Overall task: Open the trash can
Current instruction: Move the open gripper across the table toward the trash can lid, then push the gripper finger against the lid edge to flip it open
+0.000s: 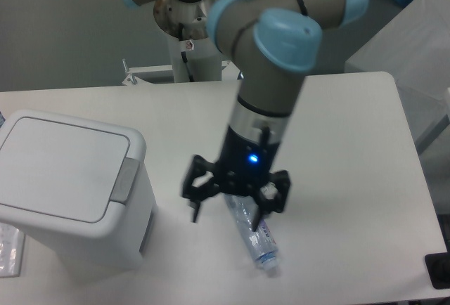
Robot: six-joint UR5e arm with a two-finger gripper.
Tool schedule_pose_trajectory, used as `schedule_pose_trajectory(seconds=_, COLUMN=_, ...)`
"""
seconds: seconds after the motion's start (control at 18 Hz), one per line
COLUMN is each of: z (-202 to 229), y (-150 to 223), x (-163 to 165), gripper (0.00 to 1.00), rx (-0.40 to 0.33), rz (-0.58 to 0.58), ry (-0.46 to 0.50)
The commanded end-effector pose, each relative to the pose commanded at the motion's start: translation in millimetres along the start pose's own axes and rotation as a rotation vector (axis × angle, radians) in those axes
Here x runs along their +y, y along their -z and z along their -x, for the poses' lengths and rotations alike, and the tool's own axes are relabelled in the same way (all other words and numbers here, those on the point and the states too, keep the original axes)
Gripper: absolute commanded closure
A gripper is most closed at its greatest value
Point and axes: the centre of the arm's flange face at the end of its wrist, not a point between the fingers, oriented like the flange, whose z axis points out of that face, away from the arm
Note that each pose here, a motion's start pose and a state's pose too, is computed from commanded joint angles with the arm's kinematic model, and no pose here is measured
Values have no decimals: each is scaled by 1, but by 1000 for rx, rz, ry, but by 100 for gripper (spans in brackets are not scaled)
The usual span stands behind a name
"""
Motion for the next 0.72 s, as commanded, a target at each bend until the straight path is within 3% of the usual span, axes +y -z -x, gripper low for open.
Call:
schedule_pose_trajectory(seconds=0.22, z=-16, y=-3, x=2, gripper=0, rx=5, rz=8, ry=-1)
schedule_pose_trajectory(seconds=0.44, z=-38, y=-7, x=34, gripper=0, rx=19, rz=44, ry=-25)
schedule_pose_trajectory(seconds=0.72, z=-39, y=-18, x=50, gripper=0, rx=27, rz=76, ry=-18)
